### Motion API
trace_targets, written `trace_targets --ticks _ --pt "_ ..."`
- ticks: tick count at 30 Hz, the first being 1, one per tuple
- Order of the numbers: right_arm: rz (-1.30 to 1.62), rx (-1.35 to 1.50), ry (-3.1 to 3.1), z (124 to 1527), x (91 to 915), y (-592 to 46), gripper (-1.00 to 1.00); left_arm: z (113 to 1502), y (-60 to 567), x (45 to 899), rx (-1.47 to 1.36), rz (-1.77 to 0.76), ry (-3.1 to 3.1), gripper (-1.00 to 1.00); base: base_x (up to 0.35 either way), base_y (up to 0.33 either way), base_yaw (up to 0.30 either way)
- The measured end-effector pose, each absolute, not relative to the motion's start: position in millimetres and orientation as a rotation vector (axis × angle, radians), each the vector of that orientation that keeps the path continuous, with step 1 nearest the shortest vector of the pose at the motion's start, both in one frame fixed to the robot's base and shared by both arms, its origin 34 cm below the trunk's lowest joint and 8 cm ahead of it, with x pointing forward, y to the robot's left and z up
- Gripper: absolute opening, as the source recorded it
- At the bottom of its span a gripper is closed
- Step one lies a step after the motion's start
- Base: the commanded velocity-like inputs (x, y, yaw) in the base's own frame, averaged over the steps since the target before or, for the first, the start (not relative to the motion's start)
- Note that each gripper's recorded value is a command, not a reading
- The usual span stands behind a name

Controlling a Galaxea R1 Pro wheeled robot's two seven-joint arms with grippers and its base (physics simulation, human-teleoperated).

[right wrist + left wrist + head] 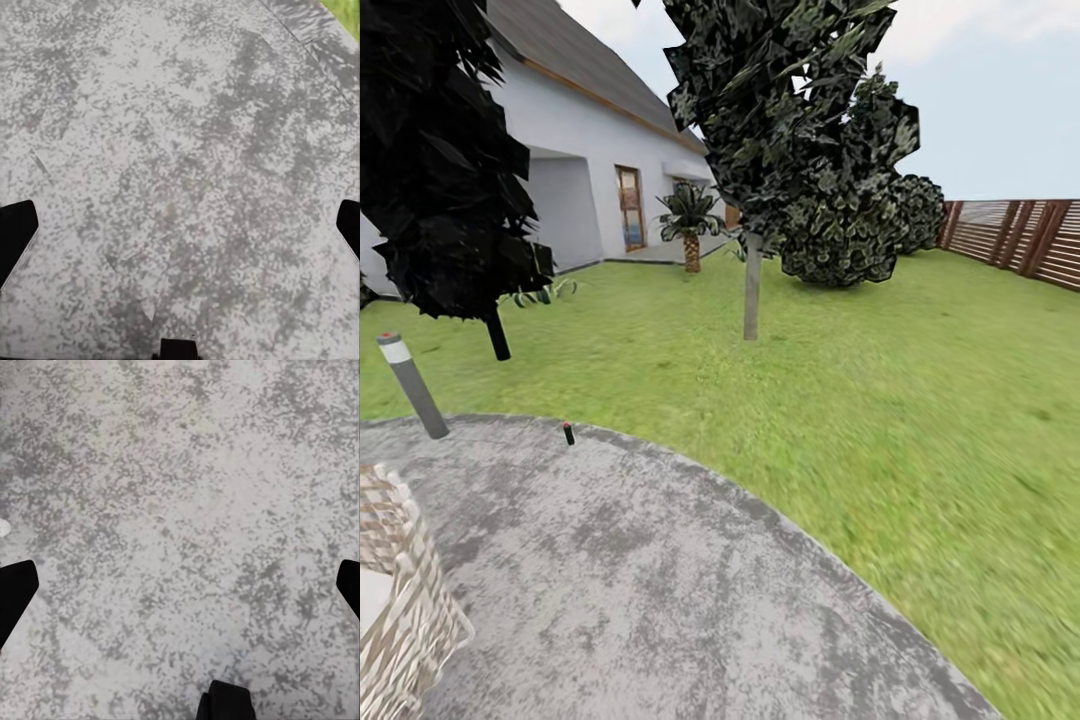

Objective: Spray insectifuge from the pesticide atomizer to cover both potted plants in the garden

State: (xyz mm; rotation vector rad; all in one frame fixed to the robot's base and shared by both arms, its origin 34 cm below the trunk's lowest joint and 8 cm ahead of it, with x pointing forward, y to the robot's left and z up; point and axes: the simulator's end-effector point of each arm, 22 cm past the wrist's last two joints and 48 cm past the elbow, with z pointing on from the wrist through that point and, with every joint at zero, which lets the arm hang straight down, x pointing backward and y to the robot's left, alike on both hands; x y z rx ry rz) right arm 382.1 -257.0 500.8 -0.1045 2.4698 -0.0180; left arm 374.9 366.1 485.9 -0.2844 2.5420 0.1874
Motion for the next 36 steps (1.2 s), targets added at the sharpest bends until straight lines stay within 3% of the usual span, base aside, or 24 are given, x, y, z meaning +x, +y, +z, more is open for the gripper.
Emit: trace_targets --ticks 36 --pt "-0.010 -0.118 2.474 499.7 380.7 -254.1 1.00 484.8 366.2 373.7 -0.285 0.189 2.546 1.00 0.339 0.000 0.035"
